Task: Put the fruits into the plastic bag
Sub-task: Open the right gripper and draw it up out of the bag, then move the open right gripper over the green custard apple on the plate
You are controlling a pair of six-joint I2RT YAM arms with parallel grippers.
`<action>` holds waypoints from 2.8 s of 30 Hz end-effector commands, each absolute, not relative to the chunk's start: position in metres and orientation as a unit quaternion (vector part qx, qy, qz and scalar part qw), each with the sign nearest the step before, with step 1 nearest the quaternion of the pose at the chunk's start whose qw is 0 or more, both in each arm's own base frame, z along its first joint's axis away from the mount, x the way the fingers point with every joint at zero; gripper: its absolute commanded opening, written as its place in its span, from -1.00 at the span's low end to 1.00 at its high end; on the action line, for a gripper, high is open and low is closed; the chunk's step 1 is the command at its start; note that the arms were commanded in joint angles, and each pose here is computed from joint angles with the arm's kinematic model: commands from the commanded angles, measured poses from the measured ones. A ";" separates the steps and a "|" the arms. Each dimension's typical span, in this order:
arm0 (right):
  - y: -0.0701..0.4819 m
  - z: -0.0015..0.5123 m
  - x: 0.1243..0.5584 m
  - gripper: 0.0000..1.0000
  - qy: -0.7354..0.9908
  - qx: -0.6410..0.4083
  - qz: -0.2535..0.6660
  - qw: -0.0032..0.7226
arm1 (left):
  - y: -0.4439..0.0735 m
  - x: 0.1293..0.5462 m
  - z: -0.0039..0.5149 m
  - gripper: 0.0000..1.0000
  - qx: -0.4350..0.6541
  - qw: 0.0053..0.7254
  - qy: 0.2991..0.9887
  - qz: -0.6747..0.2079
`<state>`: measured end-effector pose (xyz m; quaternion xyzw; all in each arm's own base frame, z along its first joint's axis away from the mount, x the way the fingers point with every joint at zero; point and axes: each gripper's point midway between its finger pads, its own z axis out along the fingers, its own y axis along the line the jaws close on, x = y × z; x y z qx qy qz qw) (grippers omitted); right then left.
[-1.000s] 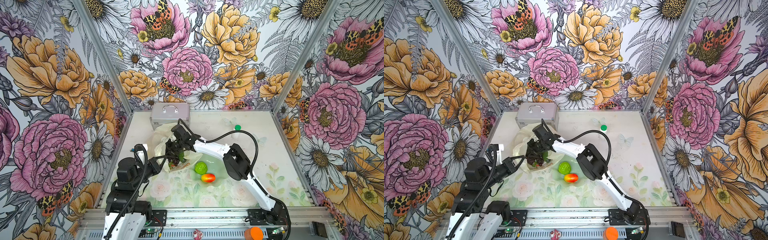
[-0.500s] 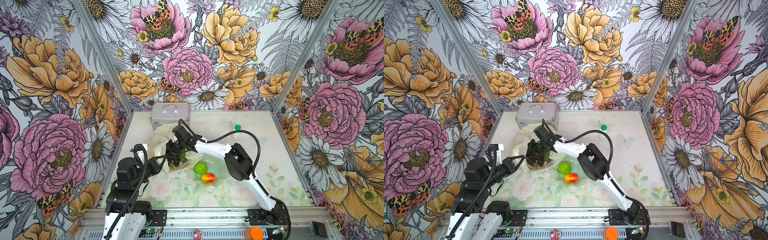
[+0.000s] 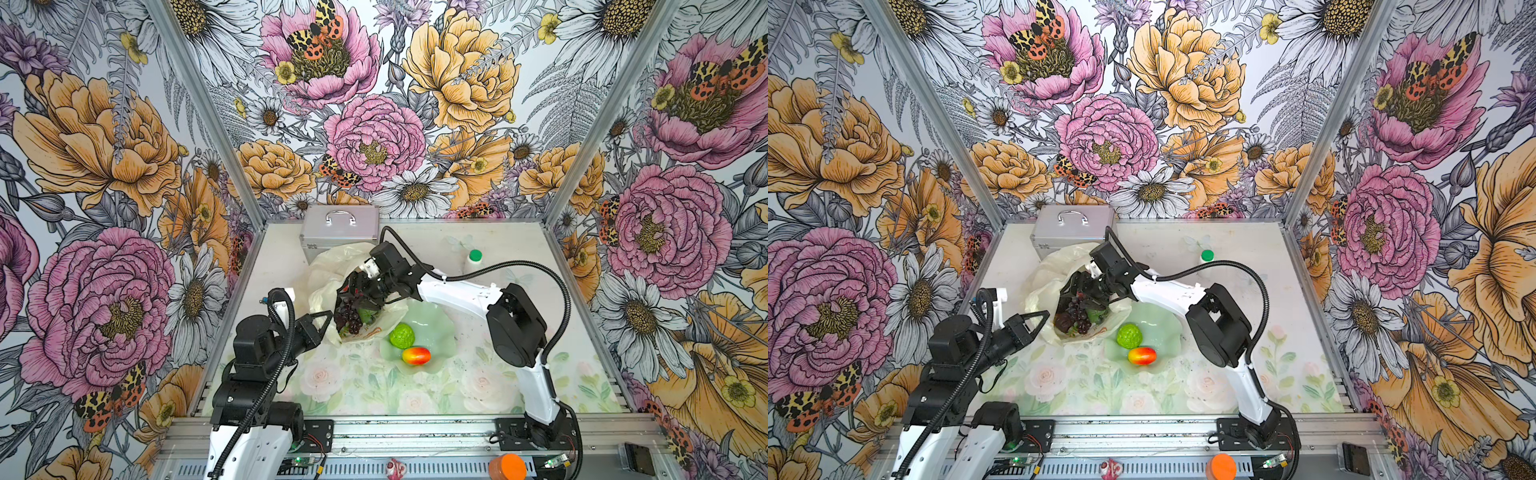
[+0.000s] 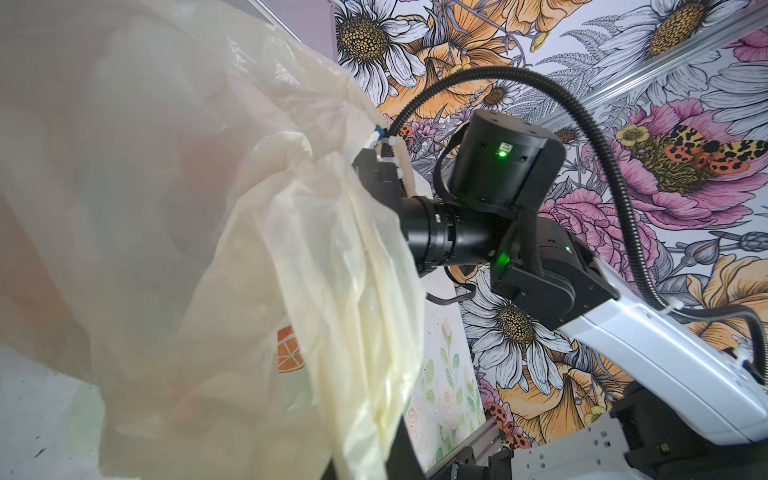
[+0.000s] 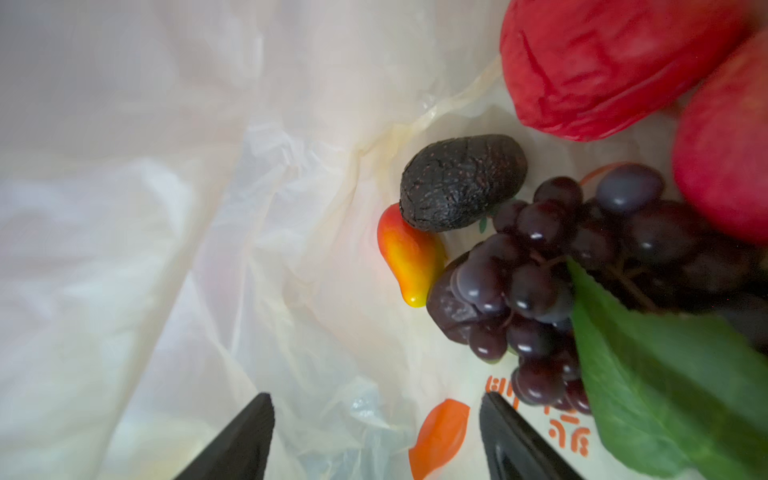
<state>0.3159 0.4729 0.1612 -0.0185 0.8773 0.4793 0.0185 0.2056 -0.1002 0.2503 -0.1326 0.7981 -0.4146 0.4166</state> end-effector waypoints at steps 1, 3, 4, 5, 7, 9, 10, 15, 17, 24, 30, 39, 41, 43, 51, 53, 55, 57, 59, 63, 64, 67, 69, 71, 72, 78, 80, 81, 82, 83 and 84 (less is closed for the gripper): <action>0.458 0.188 0.314 0.59 0.873 -0.046 0.482 0.058 | -0.101 0.206 0.247 -1.00 -0.125 0.419 0.801 -0.410; 0.453 0.196 0.308 0.60 0.871 -0.059 0.484 0.065 | -0.101 0.206 0.247 -1.00 -0.124 0.418 0.801 -0.410; 0.440 0.201 0.319 0.60 0.870 -0.055 0.483 0.077 | -0.101 0.206 0.247 -1.00 -0.124 0.418 0.801 -0.410; 0.436 0.207 0.318 0.60 0.869 -0.061 0.485 0.085 | -0.101 0.206 0.247 -1.00 -0.124 0.418 0.801 -0.411; 0.426 0.219 0.317 0.61 0.865 -0.077 0.484 0.103 | -0.101 0.206 0.246 -1.00 -0.126 0.417 0.801 -0.410; 0.419 0.235 0.315 0.62 0.858 -0.100 0.488 0.126 | -0.100 0.206 0.244 -1.00 -0.131 0.415 0.803 -0.407; 0.415 0.244 0.313 0.63 0.854 -0.116 0.488 0.139 | -0.099 0.207 0.243 -1.00 -0.134 0.414 0.804 -0.405; 0.388 0.281 0.306 0.91 0.843 -0.183 0.451 0.227 | -0.097 0.207 0.239 -1.00 -0.143 0.410 0.808 -0.398; 0.372 0.292 0.305 0.99 0.840 -0.201 0.422 0.275 | -0.097 0.208 0.238 -1.00 -0.144 0.409 0.809 -0.397; 0.301 0.319 0.294 0.99 0.821 -0.230 0.308 0.422 | -0.097 0.208 0.240 -1.00 -0.141 0.409 0.809 -0.397; 0.255 0.292 0.266 0.99 0.822 -0.254 0.253 0.442 | -0.096 0.208 0.239 -1.00 -0.144 0.408 0.810 -0.396; 0.239 0.216 0.231 0.90 0.874 -0.261 0.242 0.330 | -0.096 0.209 0.237 -1.00 -0.147 0.405 0.812 -0.394; 0.242 0.202 0.228 0.89 0.883 -0.258 0.245 0.307 | -0.096 0.210 0.236 -1.00 -0.148 0.405 0.812 -0.394; 0.245 0.186 0.226 0.89 0.892 -0.256 0.244 0.283 | -0.096 0.210 0.236 -1.00 -0.148 0.405 0.812 -0.394; 0.270 0.144 0.229 0.88 0.904 -0.267 0.251 0.219 | -0.095 0.208 0.237 -1.00 -0.149 0.407 0.811 -0.393; 0.277 0.138 0.232 0.88 0.904 -0.270 0.256 0.211 | -0.095 0.208 0.237 -1.00 -0.150 0.407 0.811 -0.393; 0.285 0.131 0.233 0.88 0.904 -0.273 0.260 0.203 | -0.095 0.208 0.237 -1.00 -0.151 0.407 0.811 -0.393; 0.292 0.125 0.235 0.88 0.904 -0.276 0.263 0.192 | -0.094 0.207 0.237 -1.00 -0.152 0.407 0.811 -0.392; 0.298 0.120 0.236 0.88 0.905 -0.279 0.264 0.184 | -0.094 0.207 0.237 -1.00 -0.152 0.407 0.811 -0.391; 0.307 0.110 0.237 0.87 0.906 -0.284 0.265 0.171 | -0.094 0.208 0.236 -1.00 -0.153 0.406 0.812 -0.391; 0.308 0.108 0.239 0.88 0.906 -0.284 0.264 0.169 | -0.094 0.208 0.236 -1.00 -0.153 0.406 0.812 -0.391; 0.314 0.102 0.241 0.87 0.906 -0.283 0.267 0.163 | -0.094 0.207 0.236 -1.00 -0.154 0.406 0.812 -0.391; 0.320 0.099 0.243 0.87 0.906 -0.283 0.271 0.160 | -0.094 0.207 0.236 -1.00 -0.154 0.406 0.811 -0.391; 0.324 0.096 0.244 0.87 0.906 -0.283 0.273 0.155 | -0.094 0.207 0.236 -1.00 -0.154 0.407 0.811 -0.391; 0.325 0.095 0.246 0.87 0.907 -0.282 0.273 0.154 | -0.093 0.207 0.236 -1.00 -0.154 0.407 0.811 -0.390; 0.333 0.089 0.253 0.87 0.909 -0.280 0.271 0.147 | -0.093 0.208 0.236 -1.00 -0.155 0.407 0.811 -0.389; 0.335 0.086 0.254 0.87 0.910 -0.279 0.270 0.144 | -0.093 0.208 0.236 -1.00 -0.155 0.407 0.811 -0.390; 0.336 0.085 0.255 0.87 0.911 -0.278 0.270 0.143 | -0.093 0.208 0.236 -1.00 -0.155 0.407 0.812 -0.390; 0.337 0.083 0.256 0.87 0.911 -0.277 0.270 0.141 | -0.093 0.208 0.236 -1.00 -0.155 0.407 0.812 -0.390; 0.337 0.082 0.257 0.87 0.912 -0.276 0.269 0.139 | -0.093 0.208 0.236 -1.00 -0.155 0.406 0.812 -0.389; 0.337 0.079 0.257 0.87 0.913 -0.275 0.268 0.137 | -0.093 0.208 0.236 -1.00 -0.155 0.406 0.812 -0.389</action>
